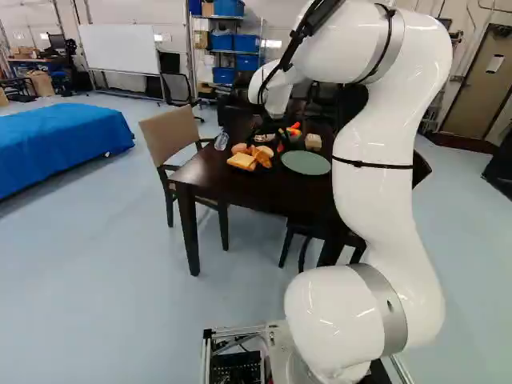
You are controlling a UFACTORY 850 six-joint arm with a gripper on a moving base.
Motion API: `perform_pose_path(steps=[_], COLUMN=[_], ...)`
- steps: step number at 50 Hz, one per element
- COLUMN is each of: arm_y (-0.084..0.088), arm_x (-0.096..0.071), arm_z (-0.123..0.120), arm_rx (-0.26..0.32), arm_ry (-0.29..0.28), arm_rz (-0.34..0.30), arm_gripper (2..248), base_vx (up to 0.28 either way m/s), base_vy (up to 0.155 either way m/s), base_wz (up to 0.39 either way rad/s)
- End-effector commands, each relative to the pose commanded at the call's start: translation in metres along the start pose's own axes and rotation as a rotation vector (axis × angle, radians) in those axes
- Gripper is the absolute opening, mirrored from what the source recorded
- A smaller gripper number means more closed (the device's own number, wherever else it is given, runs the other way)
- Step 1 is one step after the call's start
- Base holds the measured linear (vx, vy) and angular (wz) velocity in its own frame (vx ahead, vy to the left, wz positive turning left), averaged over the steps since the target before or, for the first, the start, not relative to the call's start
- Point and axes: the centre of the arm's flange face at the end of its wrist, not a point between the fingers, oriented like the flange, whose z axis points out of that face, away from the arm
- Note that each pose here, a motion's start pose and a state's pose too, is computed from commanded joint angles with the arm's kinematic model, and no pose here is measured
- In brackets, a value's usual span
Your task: Move the croissant to the empty plate
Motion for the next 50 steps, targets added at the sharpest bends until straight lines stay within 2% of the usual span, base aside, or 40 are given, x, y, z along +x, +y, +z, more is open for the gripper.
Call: perform_pose_path(steps=[37, 50], arm_y=[0.0000, 0.0000], arm_x=[0.0000, 0.0000], arm_z=[0.0000, 0.0000], arm_rx=[0.000, 0.000], arm_ry=[0.000, 0.000], arm_rz=[-0.371, -0.371], arm_gripper=[247, 247], base_vx=[0.000, 0.000], base_vy=[0.000, 0.000], base_wz=[0.000, 0.000])
